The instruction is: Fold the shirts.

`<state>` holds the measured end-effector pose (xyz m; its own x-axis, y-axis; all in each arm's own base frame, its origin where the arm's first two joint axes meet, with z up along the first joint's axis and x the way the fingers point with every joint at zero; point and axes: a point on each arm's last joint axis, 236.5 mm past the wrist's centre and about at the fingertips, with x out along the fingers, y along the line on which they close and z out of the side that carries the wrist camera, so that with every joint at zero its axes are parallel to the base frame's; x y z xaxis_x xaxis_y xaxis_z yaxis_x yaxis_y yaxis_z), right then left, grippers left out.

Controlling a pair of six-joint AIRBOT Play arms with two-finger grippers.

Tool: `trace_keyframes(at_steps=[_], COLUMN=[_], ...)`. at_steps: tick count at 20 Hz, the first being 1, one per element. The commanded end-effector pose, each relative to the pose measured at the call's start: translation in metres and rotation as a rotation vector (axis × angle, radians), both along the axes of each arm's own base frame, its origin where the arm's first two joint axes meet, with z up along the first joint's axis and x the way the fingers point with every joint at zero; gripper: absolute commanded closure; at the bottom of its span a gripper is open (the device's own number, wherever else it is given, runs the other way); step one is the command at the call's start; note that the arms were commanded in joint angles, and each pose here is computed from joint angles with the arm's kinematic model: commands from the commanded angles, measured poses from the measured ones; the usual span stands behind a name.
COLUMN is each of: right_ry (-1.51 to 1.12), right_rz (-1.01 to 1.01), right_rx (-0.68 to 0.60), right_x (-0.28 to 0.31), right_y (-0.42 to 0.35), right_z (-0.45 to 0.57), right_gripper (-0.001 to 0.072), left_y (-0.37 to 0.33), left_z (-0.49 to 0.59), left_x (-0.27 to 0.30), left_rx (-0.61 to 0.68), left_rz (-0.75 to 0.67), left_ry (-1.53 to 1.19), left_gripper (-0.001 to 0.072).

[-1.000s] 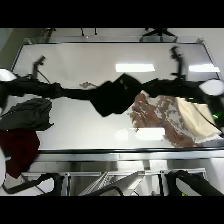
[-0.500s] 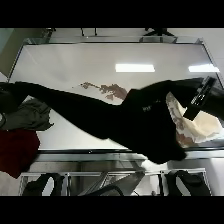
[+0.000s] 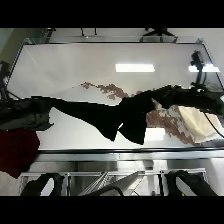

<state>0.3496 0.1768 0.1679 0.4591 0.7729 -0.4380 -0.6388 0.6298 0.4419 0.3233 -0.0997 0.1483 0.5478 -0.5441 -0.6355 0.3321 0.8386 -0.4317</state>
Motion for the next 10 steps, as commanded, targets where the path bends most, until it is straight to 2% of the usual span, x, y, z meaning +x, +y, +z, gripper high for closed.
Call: trace_keyframes(at_steps=[1, 3, 4, 7, 10], right_ry=[0.173, 0.249, 0.278, 0.357, 0.499], right_rz=[-0.043, -0.099, -0.125, -0.171, -0.106], right_rx=[0.002, -0.007, -0.011, 0.005, 0.073], right_x=[0.041, 0.062, 0.069, 0.071, 0.040], right_y=[-0.004, -0.013, -0.017, -0.034, -0.037], right_z=[-0.076, -0.118, -0.134, -0.150, -0.146], right_gripper=[0.0673, 0.0342, 0.0321, 0.0321, 0.0331], left_y=[-0.002, 0.002, 0.007, 0.022, 0.037], left_z=[-0.072, -0.111, -0.131, -0.179, -0.208], left_x=[0.029, 0.041, 0.045, 0.047, 0.045], left_rx=[0.010, 0.009, 0.006, -0.014, -0.036], left_rz=[-0.015, -0.009, 0.000, 0.024, 0.055], left_ry=[0.126, 0.211, 0.258, 0.388, 0.470], left_gripper=[0.0692, 0.0691, 0.0691, 0.0691, 0.0691])
